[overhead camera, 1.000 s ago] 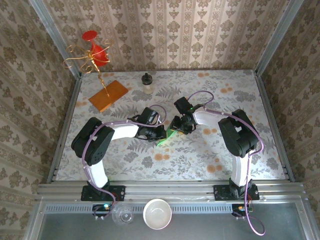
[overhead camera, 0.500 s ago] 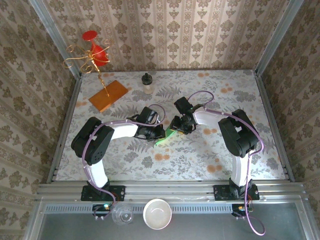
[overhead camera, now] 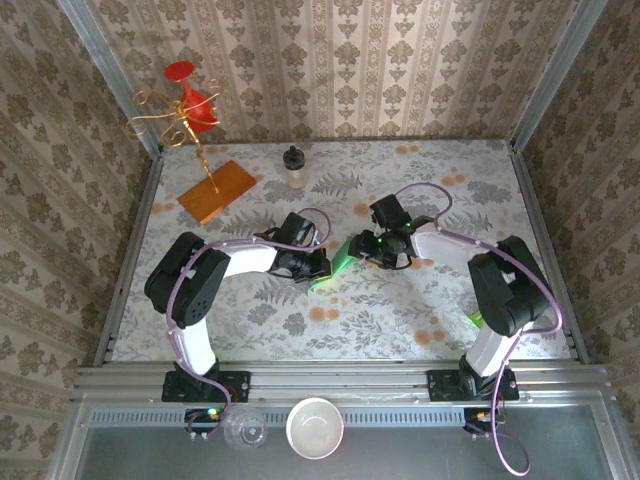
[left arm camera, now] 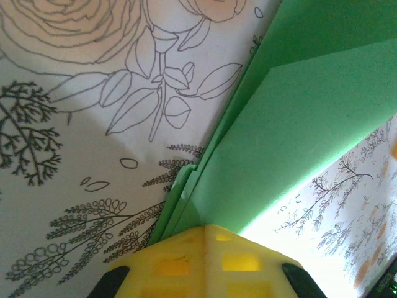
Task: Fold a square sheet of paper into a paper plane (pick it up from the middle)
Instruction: Fold the wing for the fifth time at the center of the table.
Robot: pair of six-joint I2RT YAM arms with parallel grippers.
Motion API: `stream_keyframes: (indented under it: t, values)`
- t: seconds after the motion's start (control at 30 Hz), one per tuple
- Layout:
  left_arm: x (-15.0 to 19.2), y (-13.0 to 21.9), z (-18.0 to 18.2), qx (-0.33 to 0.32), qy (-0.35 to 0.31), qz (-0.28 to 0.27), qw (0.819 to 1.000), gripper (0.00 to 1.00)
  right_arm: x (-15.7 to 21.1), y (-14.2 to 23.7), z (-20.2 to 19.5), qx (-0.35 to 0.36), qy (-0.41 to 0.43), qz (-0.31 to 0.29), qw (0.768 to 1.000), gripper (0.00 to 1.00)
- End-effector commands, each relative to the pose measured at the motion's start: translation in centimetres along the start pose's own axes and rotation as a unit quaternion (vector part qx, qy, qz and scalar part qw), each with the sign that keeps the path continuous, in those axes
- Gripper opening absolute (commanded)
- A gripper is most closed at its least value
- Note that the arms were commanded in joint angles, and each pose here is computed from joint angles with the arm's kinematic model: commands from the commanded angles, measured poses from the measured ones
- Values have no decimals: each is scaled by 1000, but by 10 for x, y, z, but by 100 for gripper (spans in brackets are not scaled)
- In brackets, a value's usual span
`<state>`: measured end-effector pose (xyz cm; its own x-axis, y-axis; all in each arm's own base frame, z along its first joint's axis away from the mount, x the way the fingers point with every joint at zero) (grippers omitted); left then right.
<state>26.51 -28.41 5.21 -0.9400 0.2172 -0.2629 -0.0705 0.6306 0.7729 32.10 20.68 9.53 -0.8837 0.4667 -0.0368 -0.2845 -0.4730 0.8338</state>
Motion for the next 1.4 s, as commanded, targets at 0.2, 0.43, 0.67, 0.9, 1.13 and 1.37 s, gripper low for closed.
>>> stream_keyframes:
  t: [0.2,0.43,0.67,0.9,1.13,1.37]
  values:
    - [13,-6,16,-28,25,32,999,6,26,-3,45,-82,54,36,994,33]
    - [12,-4,14,-21,30,27,999,6,18,-30,48,-71,44,38,996,22]
    - [11,-1,13,-6,43,17,999,5,5,-50,29,-31,21,30,999,19]
    - [9,1,10,14,51,13,998,6,2,-63,13,0,10,31,999,18]
    - [5,5,7,26,47,8,999,6,0,-68,5,20,9,34,999,18]
    - [-7,25,-11,48,17,-25,998,10,-1,-70,-1,51,9,40,998,17]
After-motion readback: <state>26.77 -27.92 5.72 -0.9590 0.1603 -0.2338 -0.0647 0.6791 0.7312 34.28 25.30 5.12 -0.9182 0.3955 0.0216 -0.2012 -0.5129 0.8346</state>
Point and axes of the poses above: each hand's point on the last joint's axis, 136 mm out from that joint toward the fingers, its own y axis back along the fingers, its own z axis along the line the jaws close on, x = y × z, the point moved 4 cm from there along y, back along the fingers, and after that the axes turned 14 degrees about -y, right-handed, at the moved point
